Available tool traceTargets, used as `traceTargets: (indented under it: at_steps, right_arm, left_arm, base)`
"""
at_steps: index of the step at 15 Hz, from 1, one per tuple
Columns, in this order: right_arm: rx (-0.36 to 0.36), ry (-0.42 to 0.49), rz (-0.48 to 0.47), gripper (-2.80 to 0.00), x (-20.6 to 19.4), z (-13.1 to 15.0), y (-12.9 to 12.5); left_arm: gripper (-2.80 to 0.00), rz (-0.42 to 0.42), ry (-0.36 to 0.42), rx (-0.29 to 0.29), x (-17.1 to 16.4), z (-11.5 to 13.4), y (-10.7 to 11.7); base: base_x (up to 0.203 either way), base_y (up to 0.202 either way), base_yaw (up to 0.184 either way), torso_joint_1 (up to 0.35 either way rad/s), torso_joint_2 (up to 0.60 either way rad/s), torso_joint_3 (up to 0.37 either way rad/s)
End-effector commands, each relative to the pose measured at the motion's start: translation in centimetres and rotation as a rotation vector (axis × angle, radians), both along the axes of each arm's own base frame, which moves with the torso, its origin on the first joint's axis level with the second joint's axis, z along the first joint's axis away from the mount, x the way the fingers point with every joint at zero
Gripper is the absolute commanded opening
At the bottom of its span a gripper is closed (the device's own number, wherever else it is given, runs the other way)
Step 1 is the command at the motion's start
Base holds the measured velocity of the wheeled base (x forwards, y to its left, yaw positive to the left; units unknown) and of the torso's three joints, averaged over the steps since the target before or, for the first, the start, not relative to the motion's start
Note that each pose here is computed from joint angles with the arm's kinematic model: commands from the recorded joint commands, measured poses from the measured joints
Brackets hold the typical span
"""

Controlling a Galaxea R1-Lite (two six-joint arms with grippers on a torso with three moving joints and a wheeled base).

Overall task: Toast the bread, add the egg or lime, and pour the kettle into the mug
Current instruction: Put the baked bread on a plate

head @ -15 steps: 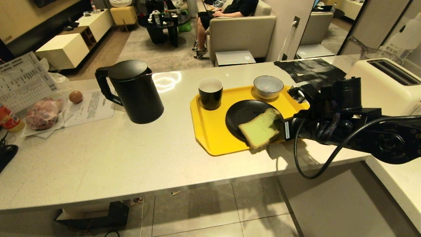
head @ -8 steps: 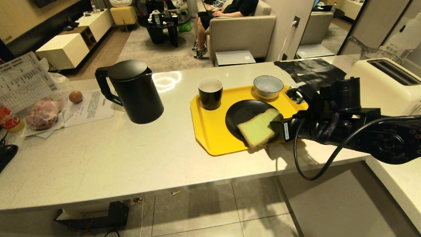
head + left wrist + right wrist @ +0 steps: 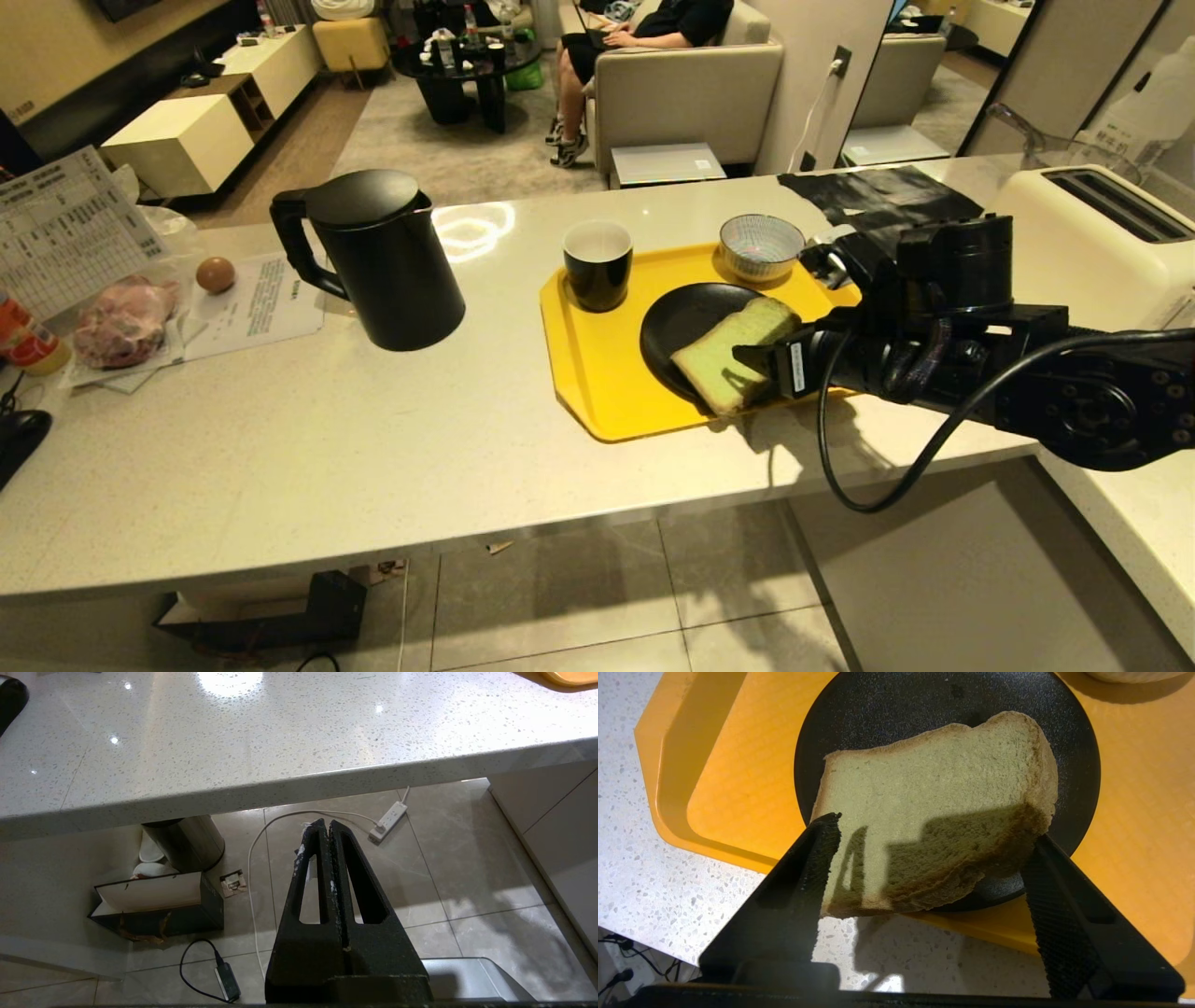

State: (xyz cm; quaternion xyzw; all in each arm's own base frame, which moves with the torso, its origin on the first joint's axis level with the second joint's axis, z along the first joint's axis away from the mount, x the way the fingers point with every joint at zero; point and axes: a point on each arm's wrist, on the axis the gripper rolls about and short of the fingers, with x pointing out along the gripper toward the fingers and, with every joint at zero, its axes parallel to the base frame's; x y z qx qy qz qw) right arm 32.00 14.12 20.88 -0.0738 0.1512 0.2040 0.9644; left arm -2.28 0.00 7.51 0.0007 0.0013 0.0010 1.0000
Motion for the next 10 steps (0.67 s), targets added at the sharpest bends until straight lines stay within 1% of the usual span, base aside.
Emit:
traceTargets:
  at_steps: [1, 3, 6, 8, 10]
  right_arm:
    - [-0.003, 0.001, 0.002, 0.00, 0.2, -0.2, 0.2]
    - [-0.005, -0.001, 0.002, 0.00, 0.5, -0.3, 0.3]
    - [0.006, -0.056, -0.006, 0.00, 1.5, -0.1, 0.7]
    - [-0.007, -0.098, -0.003, 0.00, 2.1, -0.3, 0.9]
    - [-0.019, -0.112, -0.001, 0.00, 2.5, -0.7, 1.0]
  left_arm:
    - [-2.80, 0.001, -0.001, -0.001, 0.0, 0.0, 0.0]
    - [-2.80, 0.001, 0.000, 0.000, 0.0, 0.0, 0.0]
    - [-2.80, 0.000, 0.001, 0.000, 0.0, 0.0, 0.0]
    - [-2.80, 0.001, 0.002, 0.000, 0.0, 0.0, 0.0]
    - [-2.80, 0.001, 0.000, 0.000, 0.0, 0.0, 0.0]
  base:
    - [0.000, 0.000, 0.000, 0.000, 0.00, 0.000]
    - [0.000, 0.000, 0.000, 0.000, 0.00, 0.000]
    - [0.000, 0.000, 0.000, 0.000, 0.00, 0.000]
    - [0.000, 0.000, 0.000, 0.000, 0.00, 0.000]
    - [0.000, 0.000, 0.000, 0.000, 0.00, 0.000]
